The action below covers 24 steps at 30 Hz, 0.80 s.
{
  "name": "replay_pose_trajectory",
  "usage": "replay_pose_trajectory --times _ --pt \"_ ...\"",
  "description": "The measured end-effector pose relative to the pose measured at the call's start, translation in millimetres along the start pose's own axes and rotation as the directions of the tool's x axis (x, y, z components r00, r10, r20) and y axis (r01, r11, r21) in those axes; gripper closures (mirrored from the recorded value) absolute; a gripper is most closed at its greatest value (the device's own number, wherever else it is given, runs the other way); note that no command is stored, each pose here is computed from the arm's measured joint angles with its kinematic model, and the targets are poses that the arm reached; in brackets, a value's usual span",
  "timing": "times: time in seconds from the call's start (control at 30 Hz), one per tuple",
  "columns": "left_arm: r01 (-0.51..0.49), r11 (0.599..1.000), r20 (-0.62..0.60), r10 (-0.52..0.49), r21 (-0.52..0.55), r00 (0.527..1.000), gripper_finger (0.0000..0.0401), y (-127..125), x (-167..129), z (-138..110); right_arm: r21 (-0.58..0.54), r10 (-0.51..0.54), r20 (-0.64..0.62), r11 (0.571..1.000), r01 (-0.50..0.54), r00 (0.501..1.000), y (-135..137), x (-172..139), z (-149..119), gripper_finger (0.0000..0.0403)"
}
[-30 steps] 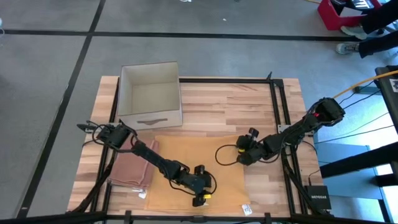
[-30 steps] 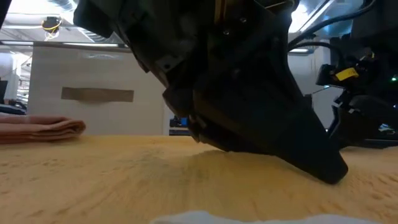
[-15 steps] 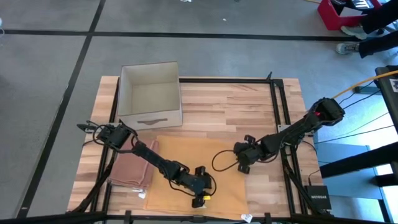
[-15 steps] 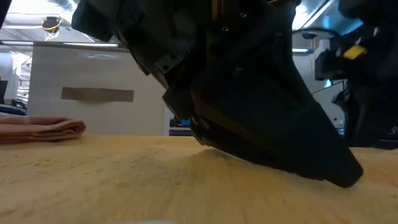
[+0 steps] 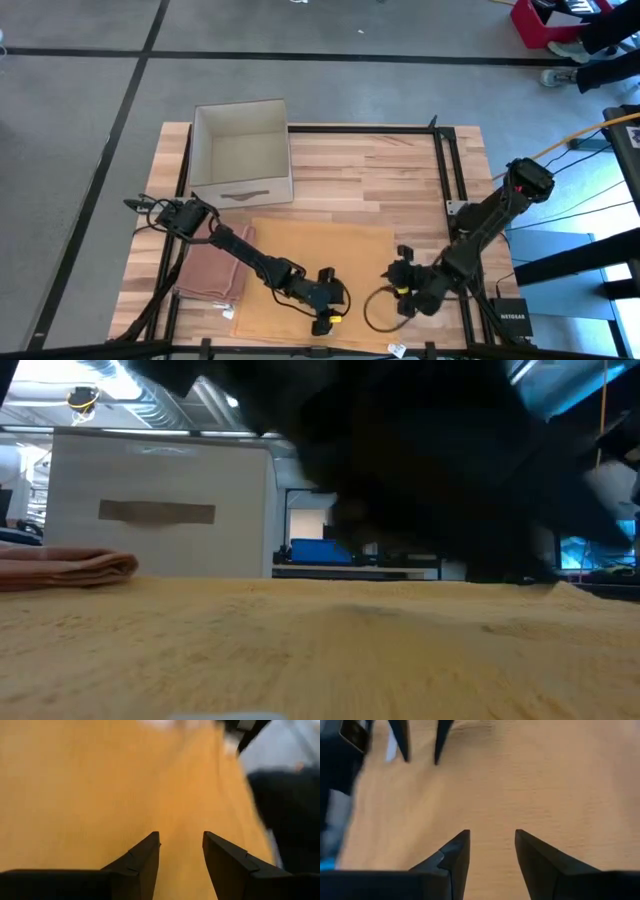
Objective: Fold towel
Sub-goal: Fold the yellow towel
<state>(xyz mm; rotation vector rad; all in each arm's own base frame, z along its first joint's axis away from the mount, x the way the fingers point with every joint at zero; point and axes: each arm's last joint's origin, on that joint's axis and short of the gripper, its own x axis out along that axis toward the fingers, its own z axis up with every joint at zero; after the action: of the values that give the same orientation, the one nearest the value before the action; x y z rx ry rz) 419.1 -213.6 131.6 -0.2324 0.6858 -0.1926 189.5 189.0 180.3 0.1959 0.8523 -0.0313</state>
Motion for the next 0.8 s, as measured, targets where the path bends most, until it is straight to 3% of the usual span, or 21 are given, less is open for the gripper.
replay_pose_trajectory --times 0.13,0.2,0.3,0.47,0.8 --pt "0.056 0.998 0.151 -0.058 0.019 0.987 0.0258 -6 0 20 -0.099 -0.136 0.092 0.985 0.145 0.986 -4 1 -9 0.0245" --pt "0.052 0.997 0.169 -0.061 0.058 0.984 0.0258 -9 5 26 -0.136 -0.209 0.12 0.965 0.225 0.97 -10 3 -9 0.0245" --pt "0.036 0.99 0.185 -0.06 0.133 0.981 0.0258 -14 18 33 -0.107 -0.271 0.115 0.953 0.283 0.956 -20 6 -5 0.0245" --pt "0.044 0.983 0.246 -0.087 0.177 0.965 0.0258 -24 39 48 -0.083 -0.281 0.098 0.954 0.289 0.955 -30 14 -7 0.0245" --pt "0.097 0.989 0.134 -0.112 0.115 0.985 0.0258 -16 77 19 -0.021 -0.29 0.007 0.957 0.29 0.957 -77 39 -48 0.0244"
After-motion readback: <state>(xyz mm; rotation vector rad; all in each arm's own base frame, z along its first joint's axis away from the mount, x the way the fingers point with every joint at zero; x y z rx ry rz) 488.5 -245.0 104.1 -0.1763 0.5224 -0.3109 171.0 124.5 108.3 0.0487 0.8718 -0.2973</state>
